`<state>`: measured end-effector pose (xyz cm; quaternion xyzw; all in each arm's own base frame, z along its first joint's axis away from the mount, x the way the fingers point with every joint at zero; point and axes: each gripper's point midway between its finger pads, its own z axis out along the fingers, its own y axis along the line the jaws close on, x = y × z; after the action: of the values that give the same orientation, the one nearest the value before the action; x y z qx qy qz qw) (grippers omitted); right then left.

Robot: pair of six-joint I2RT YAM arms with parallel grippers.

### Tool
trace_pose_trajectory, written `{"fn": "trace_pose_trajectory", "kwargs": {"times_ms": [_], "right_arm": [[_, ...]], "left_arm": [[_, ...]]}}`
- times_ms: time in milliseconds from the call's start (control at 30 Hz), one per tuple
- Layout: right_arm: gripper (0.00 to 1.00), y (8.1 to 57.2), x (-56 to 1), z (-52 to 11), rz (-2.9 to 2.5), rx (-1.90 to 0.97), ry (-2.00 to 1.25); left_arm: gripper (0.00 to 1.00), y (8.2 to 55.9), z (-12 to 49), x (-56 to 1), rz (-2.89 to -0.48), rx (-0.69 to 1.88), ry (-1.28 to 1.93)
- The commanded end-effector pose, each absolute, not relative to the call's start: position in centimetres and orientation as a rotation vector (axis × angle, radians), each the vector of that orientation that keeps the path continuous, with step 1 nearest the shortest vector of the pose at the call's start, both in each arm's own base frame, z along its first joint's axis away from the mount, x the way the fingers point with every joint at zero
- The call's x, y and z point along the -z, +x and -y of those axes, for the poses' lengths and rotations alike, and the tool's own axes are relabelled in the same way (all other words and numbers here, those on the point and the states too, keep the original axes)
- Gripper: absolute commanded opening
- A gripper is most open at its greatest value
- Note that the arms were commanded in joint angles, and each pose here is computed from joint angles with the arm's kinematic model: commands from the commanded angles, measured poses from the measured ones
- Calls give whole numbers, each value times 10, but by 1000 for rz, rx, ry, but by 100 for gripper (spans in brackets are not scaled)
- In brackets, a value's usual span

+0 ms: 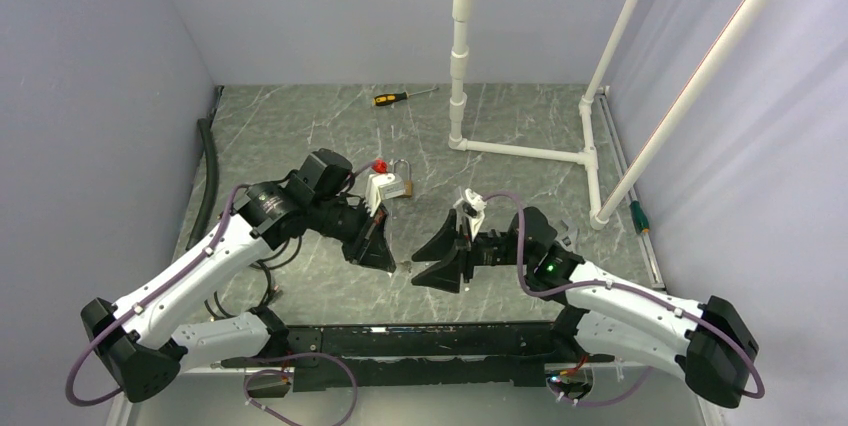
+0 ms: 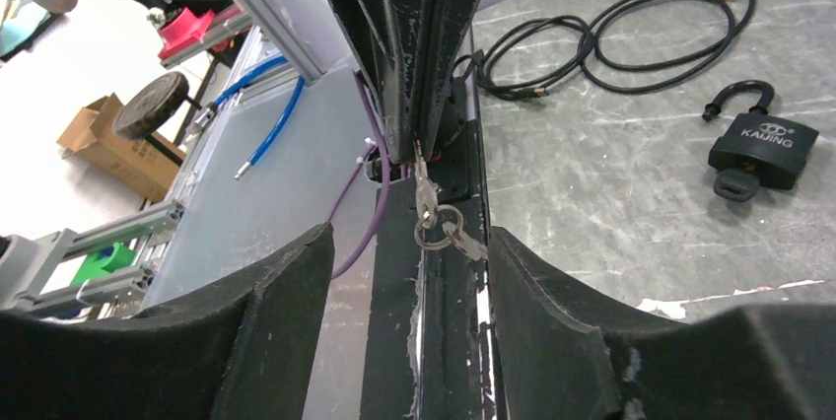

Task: Unlock with the key

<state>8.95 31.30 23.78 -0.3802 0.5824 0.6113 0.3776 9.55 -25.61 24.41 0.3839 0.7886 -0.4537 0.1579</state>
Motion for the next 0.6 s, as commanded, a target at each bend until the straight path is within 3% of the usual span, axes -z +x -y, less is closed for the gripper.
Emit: {"fn": "trace_pose_trajectory", "kwargs": {"times_ms": [0, 433, 567], "right_arm": [[58, 85, -256, -316, -1391, -1598, -1013], [42, 87, -259, -322, -1393, -1616, -1015], [43, 92, -257, -325, -1424, -1601, -1008]], "left_arm": [[0, 90, 262, -259, -2134, 1377, 1167], [0, 91, 265, -253, -2163, 1390, 1172], [0, 94, 265, -252, -2173, 1369, 1158]]}}
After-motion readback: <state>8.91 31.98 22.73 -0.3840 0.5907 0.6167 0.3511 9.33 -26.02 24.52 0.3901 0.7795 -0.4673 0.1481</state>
